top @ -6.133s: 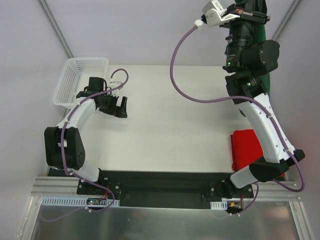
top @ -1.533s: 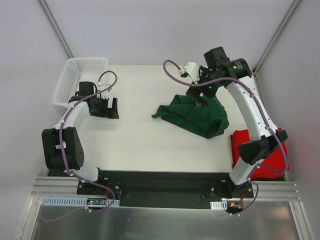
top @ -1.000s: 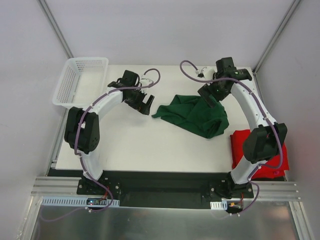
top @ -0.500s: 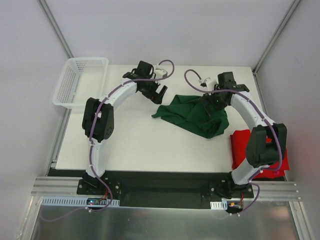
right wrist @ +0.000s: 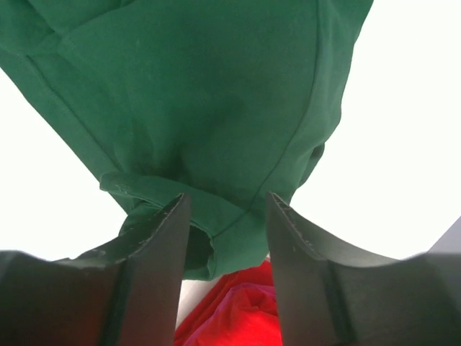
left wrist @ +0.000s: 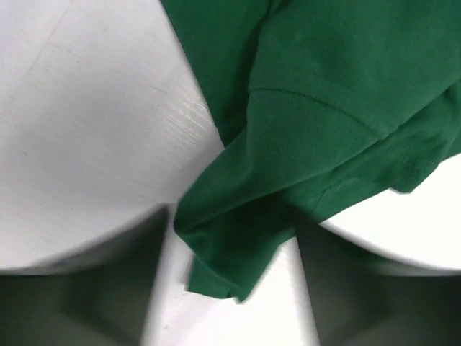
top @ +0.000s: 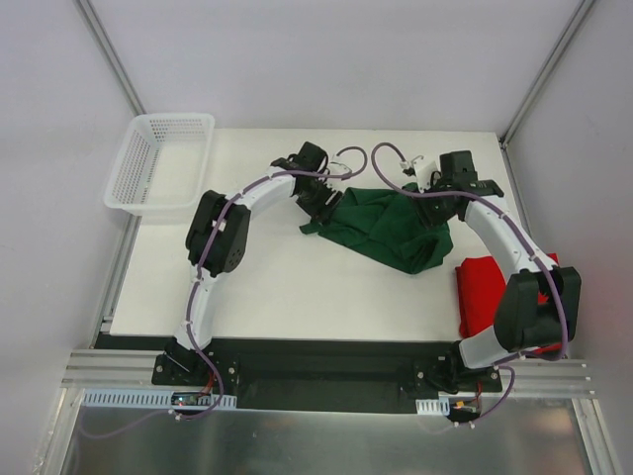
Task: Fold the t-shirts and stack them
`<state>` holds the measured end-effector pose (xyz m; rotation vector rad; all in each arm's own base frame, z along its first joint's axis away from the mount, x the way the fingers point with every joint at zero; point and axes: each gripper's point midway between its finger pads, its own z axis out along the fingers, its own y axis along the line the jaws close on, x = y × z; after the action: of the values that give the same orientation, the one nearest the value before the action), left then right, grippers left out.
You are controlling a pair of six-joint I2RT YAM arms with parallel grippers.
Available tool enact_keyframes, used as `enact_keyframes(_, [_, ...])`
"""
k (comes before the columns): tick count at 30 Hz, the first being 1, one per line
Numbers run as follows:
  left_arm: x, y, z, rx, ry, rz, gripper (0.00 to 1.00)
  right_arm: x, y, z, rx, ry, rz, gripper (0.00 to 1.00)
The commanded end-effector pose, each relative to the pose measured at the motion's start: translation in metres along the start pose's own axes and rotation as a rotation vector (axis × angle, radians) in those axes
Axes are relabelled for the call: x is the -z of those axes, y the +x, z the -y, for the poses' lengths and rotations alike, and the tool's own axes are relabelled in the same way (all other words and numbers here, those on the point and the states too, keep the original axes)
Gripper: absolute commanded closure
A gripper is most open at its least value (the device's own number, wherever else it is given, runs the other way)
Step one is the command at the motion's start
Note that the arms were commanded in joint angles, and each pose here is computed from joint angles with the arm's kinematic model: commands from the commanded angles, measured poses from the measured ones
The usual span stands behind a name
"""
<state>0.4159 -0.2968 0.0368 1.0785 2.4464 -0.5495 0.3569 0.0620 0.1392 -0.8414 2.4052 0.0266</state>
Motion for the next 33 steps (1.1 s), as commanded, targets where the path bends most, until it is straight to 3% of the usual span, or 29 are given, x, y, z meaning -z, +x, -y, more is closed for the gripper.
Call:
enact_keyframes(1, [0.019,-0.021,-0.001,-0.046,-0.012,0.053,0.89,0.010,-0.006,0.000,0.000,0.006,0.052,0.53])
enact_keyframes(2, [0.029,-0.027,-0.002,-0.055,-0.031,0.071,1.00,0.008,-0.005,-0.002,0.001,0.000,0.050,0.53])
enact_keyframes(6, [0.061,-0.040,-0.005,-0.112,-0.108,0.113,1.00,0.003,0.001,-0.006,-0.004,-0.019,0.034,0.53])
enact_keyframes(15, [0.166,-0.056,-0.034,-0.340,-0.453,0.154,1.00,-0.002,-0.003,-0.005,-0.007,-0.029,0.030,0.49])
enact_keyframes(18, [0.185,-0.049,-0.034,-0.386,-0.501,0.141,1.00,-0.001,-0.009,-0.004,-0.010,-0.035,0.042,0.33])
enact_keyframes(20, [0.196,-0.050,-0.035,-0.398,-0.528,0.149,1.00,0.000,-0.014,-0.005,-0.023,-0.048,0.046,0.17])
enact_keyframes(22, [0.211,-0.058,-0.039,-0.401,-0.575,0.165,1.00,0.000,-0.018,-0.007,-0.031,-0.060,0.049,0.08])
enact_keyframes(33, [0.351,-0.120,-0.028,-0.539,-0.887,0.349,1.00,0.003,-0.015,-0.008,-0.023,-0.061,0.044,0.06])
